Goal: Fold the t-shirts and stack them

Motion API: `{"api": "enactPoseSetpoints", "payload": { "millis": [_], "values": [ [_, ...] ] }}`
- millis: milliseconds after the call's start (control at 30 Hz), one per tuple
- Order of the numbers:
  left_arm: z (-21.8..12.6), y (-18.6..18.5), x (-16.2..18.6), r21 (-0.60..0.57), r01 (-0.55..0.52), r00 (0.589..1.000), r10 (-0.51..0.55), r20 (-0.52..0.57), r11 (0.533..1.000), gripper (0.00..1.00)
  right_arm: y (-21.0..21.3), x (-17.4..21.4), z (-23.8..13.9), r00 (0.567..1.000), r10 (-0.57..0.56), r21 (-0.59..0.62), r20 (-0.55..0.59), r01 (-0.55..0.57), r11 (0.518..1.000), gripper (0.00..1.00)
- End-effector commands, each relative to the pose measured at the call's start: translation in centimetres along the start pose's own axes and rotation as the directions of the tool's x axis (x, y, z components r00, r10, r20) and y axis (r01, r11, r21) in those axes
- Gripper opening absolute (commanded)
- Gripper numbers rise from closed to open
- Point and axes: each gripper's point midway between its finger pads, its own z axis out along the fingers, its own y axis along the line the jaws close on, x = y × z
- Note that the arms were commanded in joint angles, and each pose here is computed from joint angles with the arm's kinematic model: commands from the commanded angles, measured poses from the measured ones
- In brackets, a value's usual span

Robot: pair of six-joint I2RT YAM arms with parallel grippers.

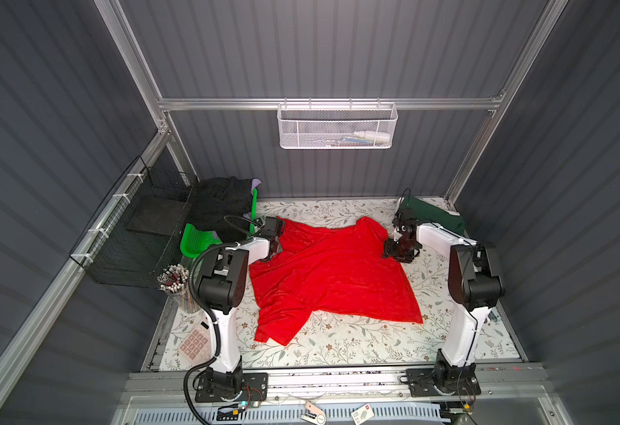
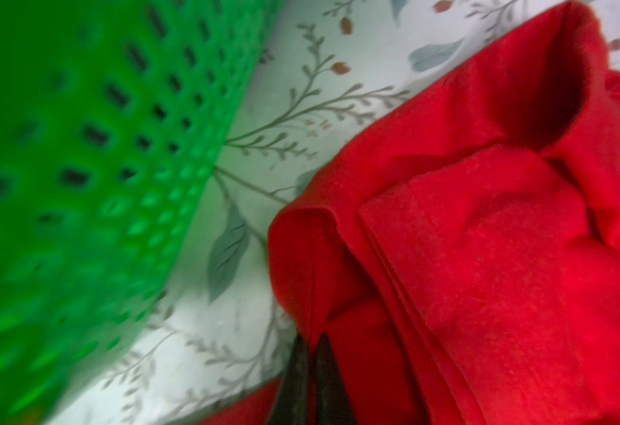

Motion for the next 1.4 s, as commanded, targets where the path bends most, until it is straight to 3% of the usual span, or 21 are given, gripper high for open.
{"api": "enactPoseSetpoints", "payload": {
  "millis": [0,133,233,433,600,867,1000,1067,1367],
  "values": [
    [-1.3,2.9,1.4,-0.090,-0.029,0.999,0.027,-0.025,0.996,0.00,-0.7,1.3,0.4,0.999,0.006,0.015,-0.039,-0.005,1.000,0.63],
    [-2.5,2.4,1.0,-0.041,-0.009,1.000,0.008,-0.022,0.999,0.01,-0.7,2.0,0.0,0.999,0.012,0.007,-0.031,-0.012,1.000,0.64],
    [-3.7,1.5,0.3,-0.001,-0.005,1.000,0.005,-0.008,1.000,0.27,-0.8,2.4,-0.2,0.999,0.017,0.012,-0.039,-0.016,1.000,0.64],
    [-7.7,-0.5,-2.4,0.095,-0.002,0.996,-0.007,0.093,0.995,0.50,-1.0,2.7,-1.6,1.000,0.022,0.017,-0.015,-0.022,1.000,0.69],
    [-8.7,-4.6,-2.7,0.266,-0.007,0.997,-0.013,0.076,0.964,0.52,-0.7,2.5,-3.0,0.999,0.030,0.000,0.023,-0.030,1.000,0.72],
    [-5.3,-8.9,-0.8,0.325,-0.033,0.999,0.040,-0.016,0.945,0.53,1.0,2.4,-6.2,0.979,0.117,-0.139,0.165,-0.094,0.986,0.92],
    [-4.6,-11.2,0.6,0.366,-0.067,0.994,0.092,-0.051,0.928,0.53,1.3,3.1,-6.6,0.973,0.148,-0.181,0.176,-0.116,0.977,0.93],
    [-5.2,-12.9,-0.4,0.398,-0.082,0.995,0.099,-0.021,0.914,0.53,1.2,3.4,-6.4,0.973,0.150,-0.180,0.174,-0.118,0.977,0.93],
    [-4.7,-15.0,0.7,0.429,-0.102,0.990,0.135,-0.046,0.897,0.51,0.8,4.3,-5.8,0.978,0.144,-0.168,0.152,-0.118,0.979,0.92]
  ]
}}
